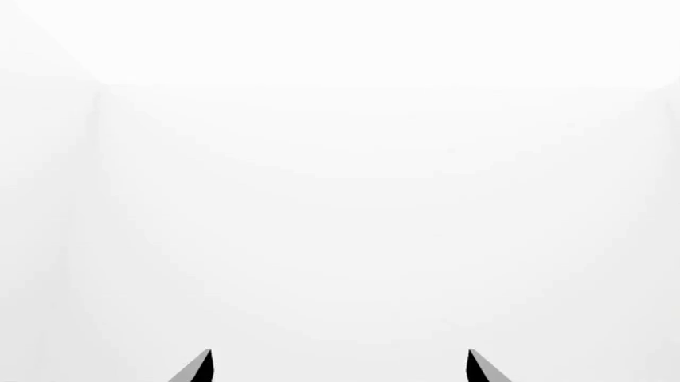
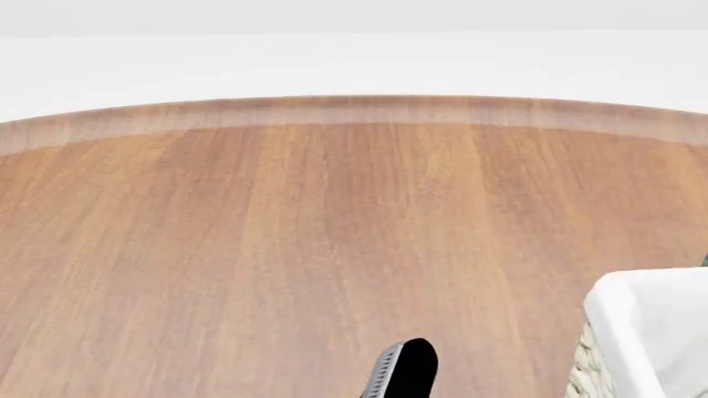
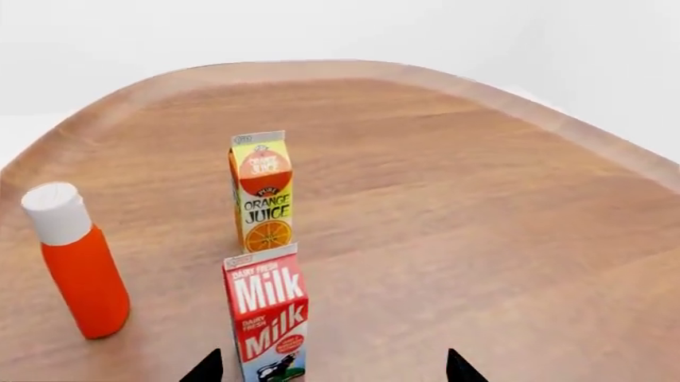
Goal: Pick the milk and place it in the basket.
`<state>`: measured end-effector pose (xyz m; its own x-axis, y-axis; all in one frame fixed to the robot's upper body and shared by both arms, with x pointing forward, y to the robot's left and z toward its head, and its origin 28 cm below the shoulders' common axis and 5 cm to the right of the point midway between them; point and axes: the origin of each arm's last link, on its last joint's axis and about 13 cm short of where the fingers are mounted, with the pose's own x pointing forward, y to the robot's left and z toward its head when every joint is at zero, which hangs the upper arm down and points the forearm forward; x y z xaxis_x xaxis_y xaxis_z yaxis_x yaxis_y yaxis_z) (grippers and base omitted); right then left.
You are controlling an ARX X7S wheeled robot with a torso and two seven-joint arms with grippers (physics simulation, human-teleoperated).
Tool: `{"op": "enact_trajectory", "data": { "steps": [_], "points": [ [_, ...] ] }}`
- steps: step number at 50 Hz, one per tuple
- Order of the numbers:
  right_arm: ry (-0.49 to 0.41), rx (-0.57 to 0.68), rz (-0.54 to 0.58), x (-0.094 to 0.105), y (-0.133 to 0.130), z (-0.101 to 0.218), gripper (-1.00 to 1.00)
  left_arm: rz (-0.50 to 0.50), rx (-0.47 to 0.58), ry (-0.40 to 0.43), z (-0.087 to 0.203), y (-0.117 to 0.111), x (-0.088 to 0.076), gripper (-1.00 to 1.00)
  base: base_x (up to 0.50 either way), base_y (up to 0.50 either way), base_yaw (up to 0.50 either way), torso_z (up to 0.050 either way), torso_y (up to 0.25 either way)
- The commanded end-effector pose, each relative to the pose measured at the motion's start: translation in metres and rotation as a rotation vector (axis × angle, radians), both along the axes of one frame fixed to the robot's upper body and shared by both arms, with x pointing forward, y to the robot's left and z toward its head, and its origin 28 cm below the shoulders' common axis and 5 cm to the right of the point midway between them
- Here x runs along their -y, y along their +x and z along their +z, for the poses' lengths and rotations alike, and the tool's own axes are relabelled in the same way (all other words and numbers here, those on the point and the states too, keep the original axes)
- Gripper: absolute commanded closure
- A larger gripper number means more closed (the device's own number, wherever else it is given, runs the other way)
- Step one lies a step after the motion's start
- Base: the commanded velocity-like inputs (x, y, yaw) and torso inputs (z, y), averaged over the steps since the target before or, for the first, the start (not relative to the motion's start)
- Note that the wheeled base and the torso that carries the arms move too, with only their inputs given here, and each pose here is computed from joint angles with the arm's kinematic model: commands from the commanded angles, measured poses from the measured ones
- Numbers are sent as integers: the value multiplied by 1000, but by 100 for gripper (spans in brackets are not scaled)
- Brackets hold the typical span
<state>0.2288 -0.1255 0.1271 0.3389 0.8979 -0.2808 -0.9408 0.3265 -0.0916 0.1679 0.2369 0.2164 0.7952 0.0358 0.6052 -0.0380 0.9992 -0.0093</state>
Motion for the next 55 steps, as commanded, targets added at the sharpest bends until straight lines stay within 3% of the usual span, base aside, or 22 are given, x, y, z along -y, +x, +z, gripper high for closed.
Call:
{"op": "enact_trajectory", "data": {
  "steps": [1,23,47,55],
  "points": [
    [-14,-21,25,-13,15,-11,-100,2,-2,-1,-1,0,-1,-100,0,0,0,0,0],
    [-12,-28,86,-34,27,-17,-100,2,-1,-4,0,1,-1,-100,0,0,0,0,0],
    [-7,-16,127,-36,21,-19,-100,3,-3,-8,-2,0,-1,-100,0,0,0,0,0],
    [49,40,105,-34,19,-12,-100,2,-4,-7,-3,0,-1,-100,0,0,0,0,0]
  ]
}}
